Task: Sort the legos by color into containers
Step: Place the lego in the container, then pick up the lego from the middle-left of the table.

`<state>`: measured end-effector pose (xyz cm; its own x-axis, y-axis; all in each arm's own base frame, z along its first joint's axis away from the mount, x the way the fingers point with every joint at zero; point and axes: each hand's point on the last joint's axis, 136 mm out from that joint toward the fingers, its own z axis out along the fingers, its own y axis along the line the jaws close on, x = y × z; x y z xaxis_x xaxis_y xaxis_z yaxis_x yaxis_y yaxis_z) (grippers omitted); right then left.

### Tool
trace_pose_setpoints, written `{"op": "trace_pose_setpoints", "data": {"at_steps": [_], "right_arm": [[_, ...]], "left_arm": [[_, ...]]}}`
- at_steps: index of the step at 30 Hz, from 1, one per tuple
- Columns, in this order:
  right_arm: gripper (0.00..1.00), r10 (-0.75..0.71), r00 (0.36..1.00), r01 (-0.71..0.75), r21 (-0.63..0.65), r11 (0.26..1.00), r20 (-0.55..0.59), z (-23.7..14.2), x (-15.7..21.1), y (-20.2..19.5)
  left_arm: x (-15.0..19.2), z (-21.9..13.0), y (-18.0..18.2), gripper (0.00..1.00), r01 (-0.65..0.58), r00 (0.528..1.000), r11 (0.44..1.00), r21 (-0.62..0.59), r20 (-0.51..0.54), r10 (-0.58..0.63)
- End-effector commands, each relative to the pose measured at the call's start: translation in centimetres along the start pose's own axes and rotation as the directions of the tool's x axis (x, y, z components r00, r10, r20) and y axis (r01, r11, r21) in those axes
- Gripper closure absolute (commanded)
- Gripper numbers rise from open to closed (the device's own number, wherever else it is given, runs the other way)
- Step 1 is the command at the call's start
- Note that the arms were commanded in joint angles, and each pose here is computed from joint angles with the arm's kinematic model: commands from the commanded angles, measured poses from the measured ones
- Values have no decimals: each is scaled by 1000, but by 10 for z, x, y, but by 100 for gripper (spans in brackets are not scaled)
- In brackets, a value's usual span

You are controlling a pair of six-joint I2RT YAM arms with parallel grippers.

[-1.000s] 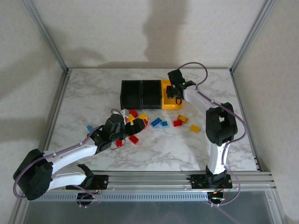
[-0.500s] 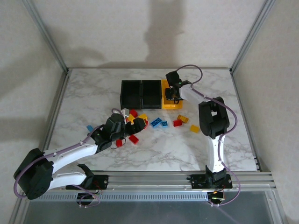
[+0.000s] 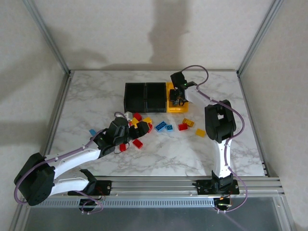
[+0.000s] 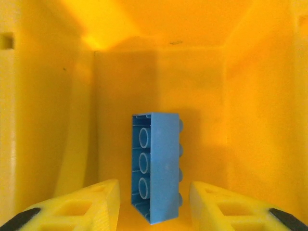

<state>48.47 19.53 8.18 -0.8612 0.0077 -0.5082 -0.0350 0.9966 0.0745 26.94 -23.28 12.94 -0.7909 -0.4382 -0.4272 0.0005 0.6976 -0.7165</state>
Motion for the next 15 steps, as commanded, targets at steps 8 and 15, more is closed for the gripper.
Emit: {"op": "trace_pose_setpoints", "data": {"at_steps": [8, 15], "right_arm": [[54, 47, 977, -17, -146, 989, 210, -130, -22, 8], [50, 91, 970, -17, -312, 950, 224, -182, 36, 9]], "left_arm": [[-11, -10, 19, 26, -133, 991, 961, -244, -39, 128], [-5, -8, 43, 27, -168, 984, 903, -394, -123, 129]]}}
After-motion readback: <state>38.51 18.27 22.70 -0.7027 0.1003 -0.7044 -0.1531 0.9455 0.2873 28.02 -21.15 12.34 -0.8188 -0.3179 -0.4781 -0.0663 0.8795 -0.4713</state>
